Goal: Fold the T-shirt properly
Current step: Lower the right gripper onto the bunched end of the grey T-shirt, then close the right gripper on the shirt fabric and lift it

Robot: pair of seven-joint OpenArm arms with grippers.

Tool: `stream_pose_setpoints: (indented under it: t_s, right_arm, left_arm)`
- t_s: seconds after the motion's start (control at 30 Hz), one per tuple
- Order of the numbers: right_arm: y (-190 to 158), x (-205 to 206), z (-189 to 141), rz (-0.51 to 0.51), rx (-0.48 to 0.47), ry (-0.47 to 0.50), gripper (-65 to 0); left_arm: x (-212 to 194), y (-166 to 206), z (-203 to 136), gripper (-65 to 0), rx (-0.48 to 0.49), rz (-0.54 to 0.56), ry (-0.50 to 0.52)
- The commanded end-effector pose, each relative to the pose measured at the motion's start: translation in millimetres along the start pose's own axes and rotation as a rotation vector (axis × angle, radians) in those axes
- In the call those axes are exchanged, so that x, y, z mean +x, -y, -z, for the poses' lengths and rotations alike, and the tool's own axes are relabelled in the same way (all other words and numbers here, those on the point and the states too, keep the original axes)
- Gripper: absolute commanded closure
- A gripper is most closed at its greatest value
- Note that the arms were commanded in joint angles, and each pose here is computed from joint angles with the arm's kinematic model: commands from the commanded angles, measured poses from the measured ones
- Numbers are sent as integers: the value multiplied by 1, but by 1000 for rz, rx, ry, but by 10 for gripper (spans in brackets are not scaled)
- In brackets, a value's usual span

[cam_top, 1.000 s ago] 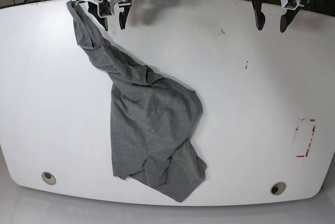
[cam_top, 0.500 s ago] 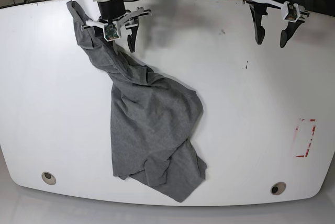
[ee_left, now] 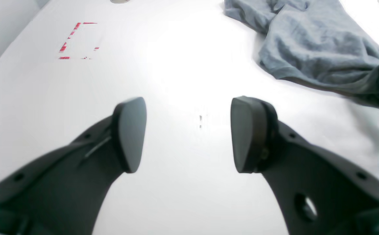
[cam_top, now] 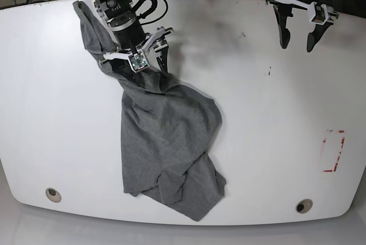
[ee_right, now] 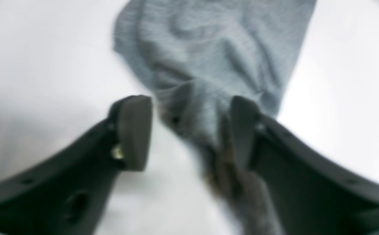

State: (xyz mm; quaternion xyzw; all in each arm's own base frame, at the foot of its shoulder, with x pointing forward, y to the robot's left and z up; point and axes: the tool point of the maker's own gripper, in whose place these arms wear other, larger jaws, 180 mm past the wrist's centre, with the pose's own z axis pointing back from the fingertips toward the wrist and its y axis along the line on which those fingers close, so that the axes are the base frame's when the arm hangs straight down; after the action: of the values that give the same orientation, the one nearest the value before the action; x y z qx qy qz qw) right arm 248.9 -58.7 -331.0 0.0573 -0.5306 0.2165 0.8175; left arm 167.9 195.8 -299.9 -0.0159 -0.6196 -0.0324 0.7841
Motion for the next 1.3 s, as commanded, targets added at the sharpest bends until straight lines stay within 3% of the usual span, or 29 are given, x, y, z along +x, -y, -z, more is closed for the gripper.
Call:
stream_pose_setpoints:
  t_s: [0.0,0.27,0.53,1.27]
  right_arm:
    - [-9,26,5,-40,55,81,-438]
    - [-2,44,30,-132,92,69,-438]
    - [13,24,47,-218,130,-23,-438]
    - [6,-29,58,-200,200,-160,-436]
  left_arm:
    - [6,-7,-2,-382,18,11,8]
    - [4,-23,-2,-382,58,36,-18]
    - [5,-34,-5,-382,88,57,-24]
    - [4,-35,-5,-382,88,56,-30]
